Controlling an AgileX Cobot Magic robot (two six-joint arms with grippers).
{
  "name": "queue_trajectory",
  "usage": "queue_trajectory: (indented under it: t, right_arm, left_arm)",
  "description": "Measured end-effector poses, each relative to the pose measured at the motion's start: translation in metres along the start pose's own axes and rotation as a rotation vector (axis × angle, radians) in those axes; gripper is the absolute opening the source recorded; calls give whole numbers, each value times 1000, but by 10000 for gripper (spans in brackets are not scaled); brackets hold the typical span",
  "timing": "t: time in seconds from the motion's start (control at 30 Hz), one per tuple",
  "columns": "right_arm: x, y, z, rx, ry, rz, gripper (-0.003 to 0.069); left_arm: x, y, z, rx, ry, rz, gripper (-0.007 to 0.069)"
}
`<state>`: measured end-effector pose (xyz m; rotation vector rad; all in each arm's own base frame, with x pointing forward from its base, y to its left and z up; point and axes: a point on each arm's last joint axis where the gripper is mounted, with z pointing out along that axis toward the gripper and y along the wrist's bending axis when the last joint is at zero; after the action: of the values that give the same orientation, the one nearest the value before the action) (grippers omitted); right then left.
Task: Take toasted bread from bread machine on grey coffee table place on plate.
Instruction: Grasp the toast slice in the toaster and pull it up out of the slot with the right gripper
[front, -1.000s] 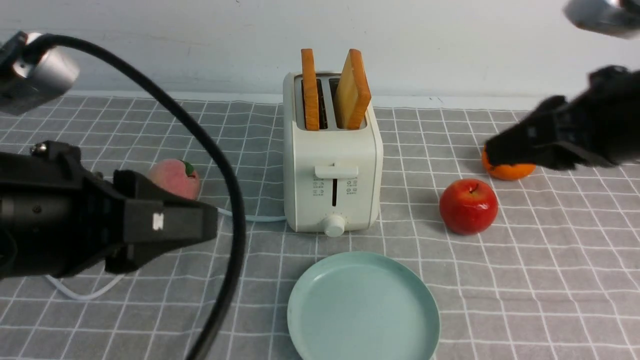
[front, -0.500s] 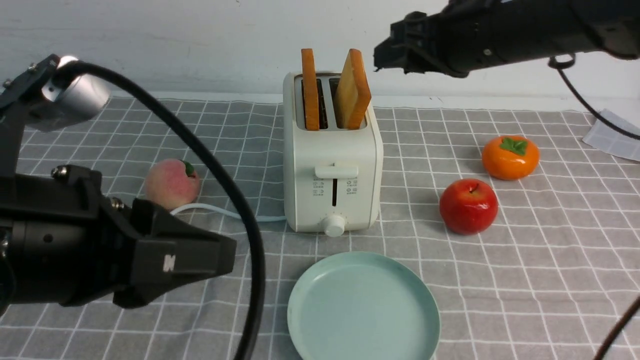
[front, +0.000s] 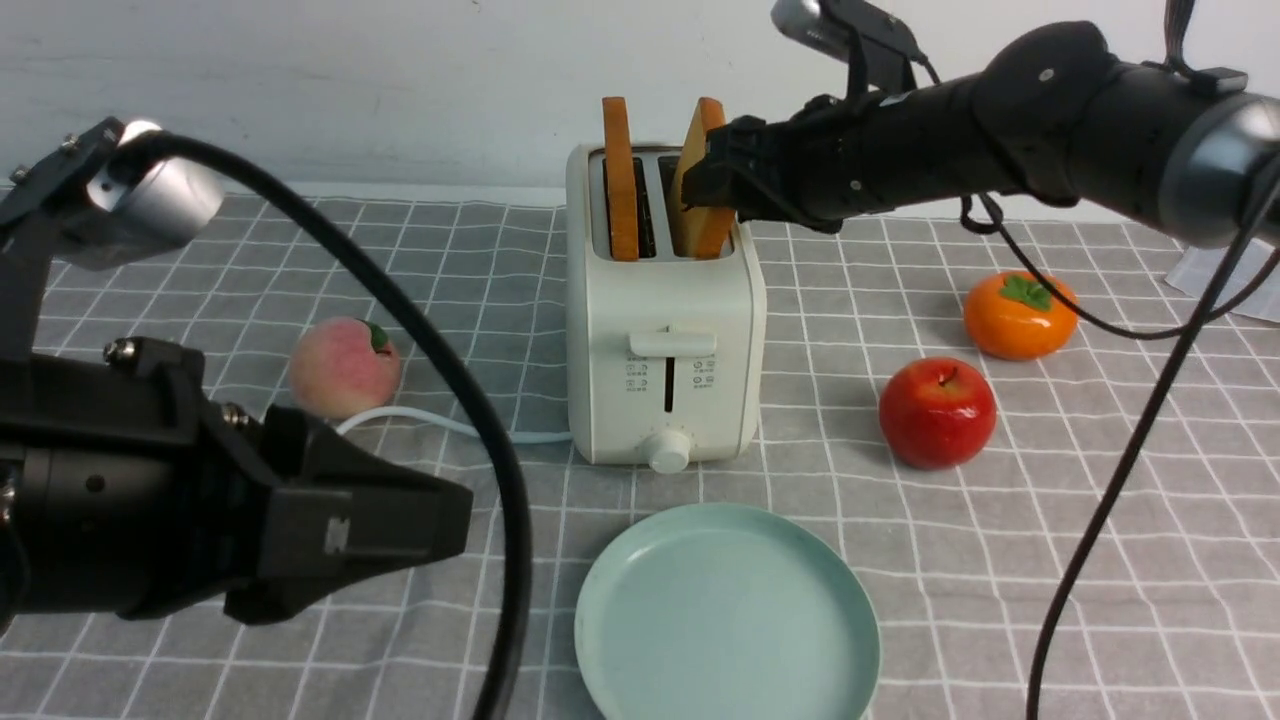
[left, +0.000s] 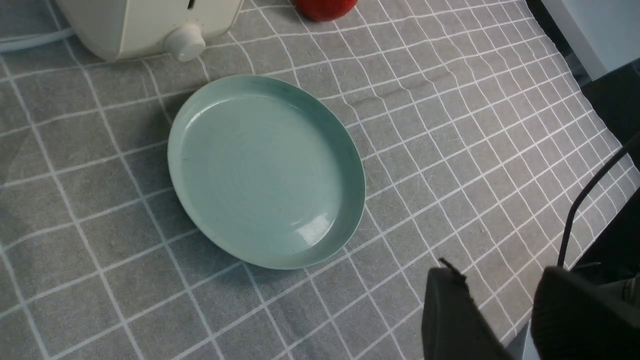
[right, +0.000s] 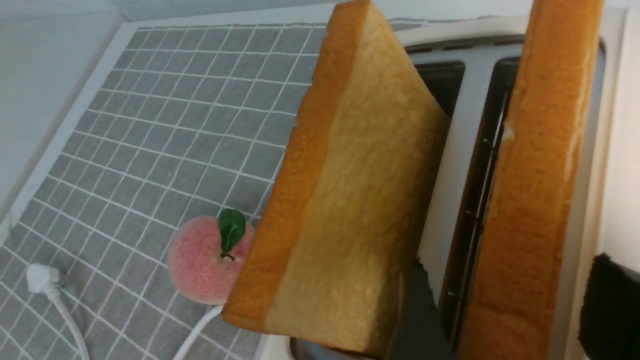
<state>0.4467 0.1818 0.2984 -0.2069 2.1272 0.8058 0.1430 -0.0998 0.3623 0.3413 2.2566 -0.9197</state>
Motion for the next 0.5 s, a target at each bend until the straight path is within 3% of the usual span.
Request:
queue_trajectory:
  t: [0.13,0.17,0.2,0.23,0.3,0.5]
  right_arm:
    - [-4,5,0,-50,-35,75,243]
    - [-4,5,0,-52,-40,80,233]
    - [-6,5,-1,-72,-59,130,149]
    - [-8,4,-2,-84,-73,168,118]
    - [-14,1,-6,-110,-98,238,85]
    - [-50,-7,-56,-209,-212,359,87]
  left_arm:
    - [0,0,0,0,0,0,238]
    - [0,0,0,0,0,0,238]
    - [0,0,0,0,0,0,238]
    - [0,0,0,0,0,0,238]
    - [0,0,0,0,0,0,238]
    - [0,0,0,0,1,0,238]
